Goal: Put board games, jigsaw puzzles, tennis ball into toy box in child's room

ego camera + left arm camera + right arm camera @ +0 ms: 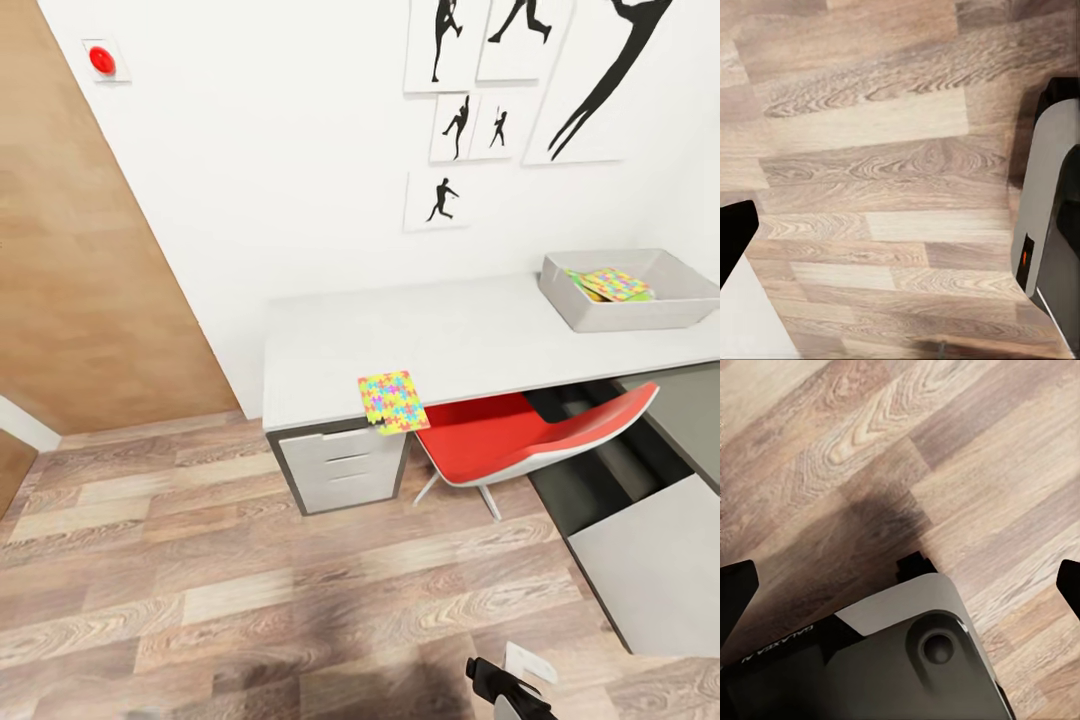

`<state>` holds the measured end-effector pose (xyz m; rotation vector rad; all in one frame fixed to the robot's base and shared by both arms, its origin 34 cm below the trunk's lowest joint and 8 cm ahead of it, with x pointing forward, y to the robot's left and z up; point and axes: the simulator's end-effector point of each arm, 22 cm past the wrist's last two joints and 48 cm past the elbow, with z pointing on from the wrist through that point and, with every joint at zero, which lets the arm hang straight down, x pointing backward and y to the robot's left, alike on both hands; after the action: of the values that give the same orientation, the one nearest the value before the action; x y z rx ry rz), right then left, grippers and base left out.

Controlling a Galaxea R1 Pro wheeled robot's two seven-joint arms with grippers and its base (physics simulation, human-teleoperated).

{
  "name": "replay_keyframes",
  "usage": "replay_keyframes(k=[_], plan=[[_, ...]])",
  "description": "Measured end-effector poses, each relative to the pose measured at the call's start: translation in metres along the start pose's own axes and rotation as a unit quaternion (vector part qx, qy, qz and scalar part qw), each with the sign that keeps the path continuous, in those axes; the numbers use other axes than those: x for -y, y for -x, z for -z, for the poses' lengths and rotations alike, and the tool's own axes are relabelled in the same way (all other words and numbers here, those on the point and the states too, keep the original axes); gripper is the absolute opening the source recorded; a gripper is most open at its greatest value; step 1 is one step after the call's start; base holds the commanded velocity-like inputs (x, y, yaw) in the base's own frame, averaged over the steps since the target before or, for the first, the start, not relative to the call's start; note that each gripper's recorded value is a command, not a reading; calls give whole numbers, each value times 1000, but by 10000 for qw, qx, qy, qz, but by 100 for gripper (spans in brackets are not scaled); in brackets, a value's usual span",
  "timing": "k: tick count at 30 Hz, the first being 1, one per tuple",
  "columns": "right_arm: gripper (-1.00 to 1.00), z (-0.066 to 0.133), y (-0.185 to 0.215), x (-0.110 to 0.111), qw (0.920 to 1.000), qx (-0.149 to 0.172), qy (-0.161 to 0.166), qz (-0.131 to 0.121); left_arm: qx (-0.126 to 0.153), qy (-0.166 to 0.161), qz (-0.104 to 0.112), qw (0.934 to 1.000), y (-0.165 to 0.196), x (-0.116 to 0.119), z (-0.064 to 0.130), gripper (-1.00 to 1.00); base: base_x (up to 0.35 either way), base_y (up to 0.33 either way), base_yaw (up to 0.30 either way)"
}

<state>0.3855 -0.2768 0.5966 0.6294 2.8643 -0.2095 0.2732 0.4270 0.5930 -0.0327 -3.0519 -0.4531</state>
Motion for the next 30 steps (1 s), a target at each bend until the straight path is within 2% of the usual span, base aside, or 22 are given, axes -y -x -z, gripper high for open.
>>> replay_keyframes(k=[5, 11, 17, 30], plan=[[100, 2, 3, -2, 10000, 35, 19, -9, -93, -40, -28, 9999, -20, 6, 1, 100, 0, 0, 0], [100, 4, 7, -3, 10000, 80, 36, -15, -182, -249, -62, 9995, -44, 38, 6, 100, 0, 0, 0], [100, 6, 11, -4, 9999, 123, 53, -25, -27, -326, -45, 9995, -41, 50, 9, 100, 0, 0, 0], [100, 10, 18, -6, 9998, 198, 84, -25, 357, -310, 93, 9988, -20, 48, 12, 100, 0, 0, 0]])
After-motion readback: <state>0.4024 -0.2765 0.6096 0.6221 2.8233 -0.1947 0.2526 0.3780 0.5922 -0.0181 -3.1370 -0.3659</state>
